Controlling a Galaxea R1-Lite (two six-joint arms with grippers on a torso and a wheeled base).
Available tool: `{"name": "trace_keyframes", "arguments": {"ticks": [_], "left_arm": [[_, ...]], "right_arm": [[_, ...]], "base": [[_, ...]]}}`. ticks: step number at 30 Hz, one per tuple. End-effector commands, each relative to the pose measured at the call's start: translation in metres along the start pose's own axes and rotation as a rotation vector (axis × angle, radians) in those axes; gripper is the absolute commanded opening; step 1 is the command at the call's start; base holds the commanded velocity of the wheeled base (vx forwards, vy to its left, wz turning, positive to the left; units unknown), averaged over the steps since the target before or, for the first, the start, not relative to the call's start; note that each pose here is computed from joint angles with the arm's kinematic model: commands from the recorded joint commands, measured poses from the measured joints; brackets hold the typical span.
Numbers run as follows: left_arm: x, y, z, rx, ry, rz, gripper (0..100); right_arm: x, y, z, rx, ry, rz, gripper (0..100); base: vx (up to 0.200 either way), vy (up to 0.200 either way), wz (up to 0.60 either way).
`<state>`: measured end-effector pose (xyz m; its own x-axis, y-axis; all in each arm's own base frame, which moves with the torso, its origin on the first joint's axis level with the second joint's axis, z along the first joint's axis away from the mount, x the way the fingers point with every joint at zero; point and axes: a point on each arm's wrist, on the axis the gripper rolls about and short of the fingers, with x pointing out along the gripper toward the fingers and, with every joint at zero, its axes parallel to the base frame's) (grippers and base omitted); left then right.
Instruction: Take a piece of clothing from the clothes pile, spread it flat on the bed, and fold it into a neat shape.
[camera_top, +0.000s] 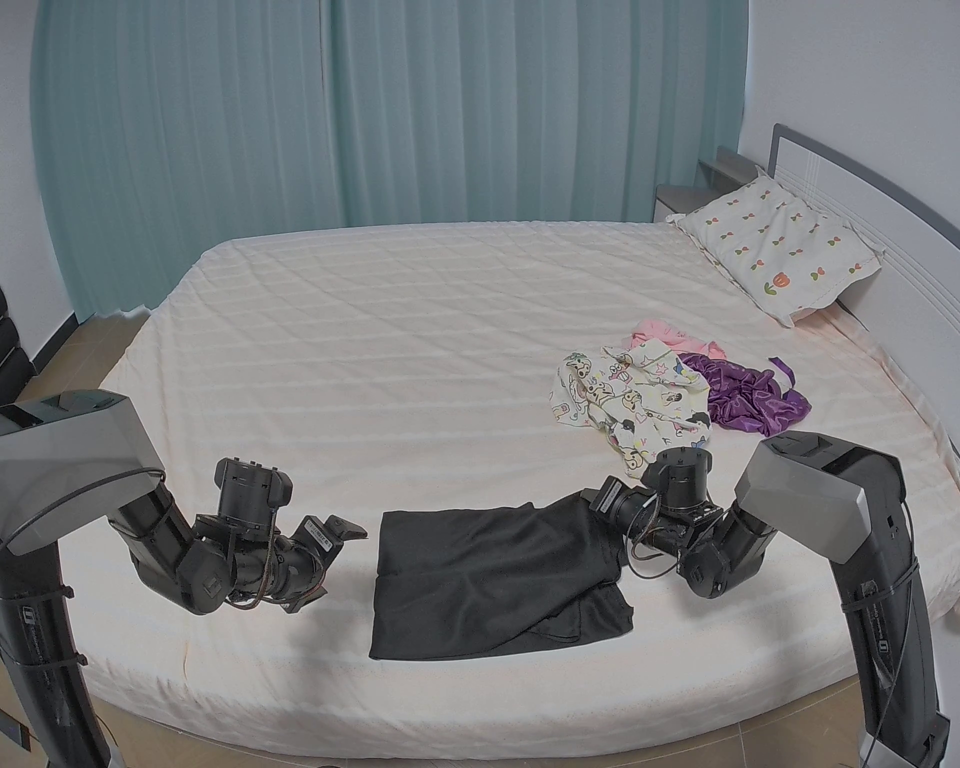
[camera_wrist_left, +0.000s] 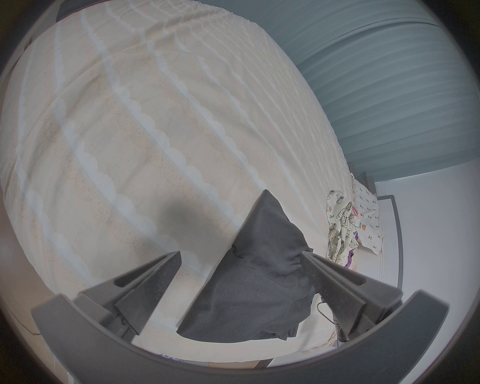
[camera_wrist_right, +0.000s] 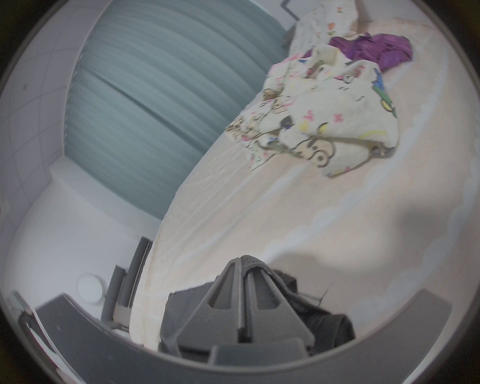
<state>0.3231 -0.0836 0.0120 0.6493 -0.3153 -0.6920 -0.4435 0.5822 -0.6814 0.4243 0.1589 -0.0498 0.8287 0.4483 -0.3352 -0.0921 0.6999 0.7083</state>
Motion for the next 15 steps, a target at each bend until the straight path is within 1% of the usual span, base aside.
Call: {"name": "trace_keyframes", "arguments": {"ticks": [1, 11, 12, 15], "left_arm": [[0.0005, 0.0002, -0.0004, 0.000, 0.002, 0.002, 100], [0.0006, -0.0001, -0.0002, 0.002, 0.001, 0.001, 100], [0.0006, -0.0001, -0.0002, 0.002, 0.001, 0.001, 100], [0.0007, -0.0005, 0.0000, 0.000, 0.000, -0.001, 100]], "right_arm": [[0.0060, -0.0084, 0.0132, 0.075, -0.027, -0.022, 0], [0.0141, -0.0133, 0.0195, 0.091, -0.020, -0.048, 0], [0.0141, -0.0135, 0.0193, 0.091, -0.018, -0.051, 100], [0.0141, -0.0140, 0.0199, 0.100, -0.020, -0.054, 100]], "base": [[0.000, 0.000, 0.00], [0.000, 0.000, 0.00], [0.000, 0.000, 0.00], [0.000, 0.000, 0.00]]}}
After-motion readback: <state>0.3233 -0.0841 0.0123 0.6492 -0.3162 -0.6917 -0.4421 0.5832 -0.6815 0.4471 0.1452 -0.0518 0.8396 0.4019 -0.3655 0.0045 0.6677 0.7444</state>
